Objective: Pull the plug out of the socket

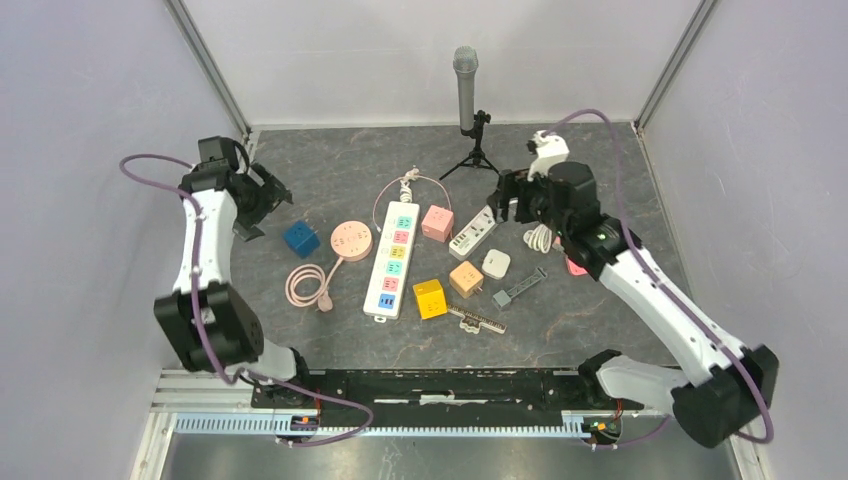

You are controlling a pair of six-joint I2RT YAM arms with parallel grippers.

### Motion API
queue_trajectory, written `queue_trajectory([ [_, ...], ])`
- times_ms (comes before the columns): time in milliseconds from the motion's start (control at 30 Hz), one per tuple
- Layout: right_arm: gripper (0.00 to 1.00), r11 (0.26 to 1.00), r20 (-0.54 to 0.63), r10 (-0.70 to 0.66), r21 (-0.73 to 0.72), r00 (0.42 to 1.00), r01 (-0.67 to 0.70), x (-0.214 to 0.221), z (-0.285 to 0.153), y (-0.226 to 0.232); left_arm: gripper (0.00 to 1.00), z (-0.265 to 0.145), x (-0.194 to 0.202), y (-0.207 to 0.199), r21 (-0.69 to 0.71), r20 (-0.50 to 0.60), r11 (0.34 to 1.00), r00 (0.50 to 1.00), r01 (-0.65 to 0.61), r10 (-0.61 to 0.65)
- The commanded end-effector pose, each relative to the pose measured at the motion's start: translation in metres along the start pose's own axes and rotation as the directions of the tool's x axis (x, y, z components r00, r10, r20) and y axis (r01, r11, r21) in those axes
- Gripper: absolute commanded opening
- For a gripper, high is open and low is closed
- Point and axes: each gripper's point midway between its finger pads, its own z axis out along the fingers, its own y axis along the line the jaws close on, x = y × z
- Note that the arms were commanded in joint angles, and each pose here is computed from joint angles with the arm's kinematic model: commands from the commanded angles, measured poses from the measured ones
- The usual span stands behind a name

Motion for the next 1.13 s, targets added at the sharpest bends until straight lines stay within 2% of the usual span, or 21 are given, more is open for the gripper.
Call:
queue_trajectory([
  [0,0.86,0.972,0.057,-0.033,0.233,0.998,0.018,-0.016,-0.040,-0.047,1.00,-0.079,0.009,-0.015,0.058,0.126,0.991,0.985,-0.124,0.116],
  [100,0.86,0.942,0.125,-0.033,0.336,0.992,-0.011,-0.034,-0.071,-0.064,1.00,-0.125,0.014,-0.026,0.109,0.237,0.976,0.958,-0.189,0.159],
  [200,0.86,0.897,0.205,-0.001,0.432,0.979,-0.090,-0.049,-0.107,-0.080,1.00,-0.172,0.005,-0.020,0.127,0.385,0.971,0.913,-0.201,0.138],
  [300,0.85,0.873,0.258,0.006,0.470,0.966,-0.131,-0.069,-0.148,-0.084,1.00,-0.226,0.006,-0.014,0.169,0.499,0.963,0.861,-0.211,0.102],
  [400,0.83,0.816,0.359,0.019,0.533,0.933,-0.222,-0.089,-0.202,-0.096,1.00,-0.269,0.013,-0.004,0.216,0.598,0.948,0.799,-0.235,0.062],
  [533,0.83,0.800,0.498,0.022,0.511,0.867,-0.314,-0.099,-0.271,-0.102,1.00,-0.314,0.023,0.004,0.271,0.673,0.932,0.739,-0.242,-0.003],
  [733,0.83,0.783,0.700,0.030,0.427,0.714,-0.452,-0.103,-0.368,-0.110,1.00,-0.338,0.036,0.014,0.318,0.701,0.916,0.711,-0.244,-0.054],
  [800,0.83,0.777,0.715,0.035,0.420,0.698,-0.469,-0.102,-0.386,-0.111,1.00,-0.339,0.040,0.018,0.318,0.704,0.914,0.708,-0.251,-0.051],
  [900,0.84,0.772,0.706,0.046,0.424,0.707,-0.474,-0.097,-0.392,-0.112,1.00,-0.338,0.043,0.021,0.315,0.704,0.914,0.709,-0.257,-0.044],
  [1100,0.85,0.781,0.707,0.075,0.397,0.703,-0.482,-0.085,-0.384,-0.111,1.00,-0.337,0.045,0.022,0.296,0.706,0.911,0.708,-0.287,-0.006],
])
